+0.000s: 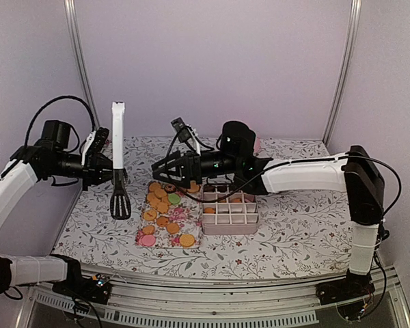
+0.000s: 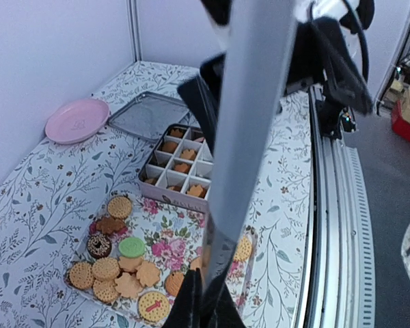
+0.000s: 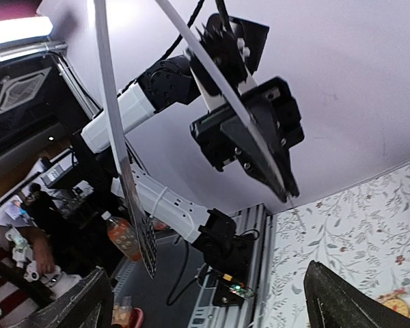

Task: Pack the cookies
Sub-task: Pass from the right arm to the left, then pass from the left arm to the right

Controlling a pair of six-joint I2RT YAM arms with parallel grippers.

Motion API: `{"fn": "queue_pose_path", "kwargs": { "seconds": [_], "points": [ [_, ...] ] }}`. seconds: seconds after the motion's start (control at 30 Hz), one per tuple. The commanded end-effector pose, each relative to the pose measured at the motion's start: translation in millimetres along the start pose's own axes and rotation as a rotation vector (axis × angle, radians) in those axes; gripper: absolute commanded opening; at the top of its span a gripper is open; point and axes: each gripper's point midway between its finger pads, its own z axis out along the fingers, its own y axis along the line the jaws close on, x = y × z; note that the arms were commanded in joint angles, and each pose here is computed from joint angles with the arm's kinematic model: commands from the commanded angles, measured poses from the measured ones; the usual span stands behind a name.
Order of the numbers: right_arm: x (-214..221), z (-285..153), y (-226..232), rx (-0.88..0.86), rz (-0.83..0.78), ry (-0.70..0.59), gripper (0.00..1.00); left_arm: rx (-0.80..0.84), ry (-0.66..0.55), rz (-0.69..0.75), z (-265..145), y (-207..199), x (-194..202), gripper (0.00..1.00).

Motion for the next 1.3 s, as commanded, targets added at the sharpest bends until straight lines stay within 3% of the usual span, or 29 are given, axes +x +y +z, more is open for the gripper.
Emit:
{"fn": "queue_pose_path", "kwargs": {
  "seconds": [0.0, 0.13, 0.43, 0.8, 1.27],
  "points": [
    [-5, -20, 25, 0.087, -0.276, 0.096, 0.99, 0.067, 0.151, 0.073, 7, -24, 32, 0.00],
    [-17, -25, 31, 0.131, -0.377, 0.073, 0.99, 0.115, 0.222, 0.069, 21, -35, 49, 0.00],
    [-8, -1, 47, 0.079, -0.435, 0.122, 1.00, 0.129, 0.288, 0.097, 33, -42, 61, 0.00],
    [3, 24, 42, 0.048, -0.372, 0.158, 0.86, 0.088, 0.346, 0.121, 37, -34, 75, 0.00],
    [32, 31, 24, 0.034, -0.274, 0.261, 0.58, 0.136, 0.348, 0.119, 37, -44, 75, 0.00]
  ]
}}
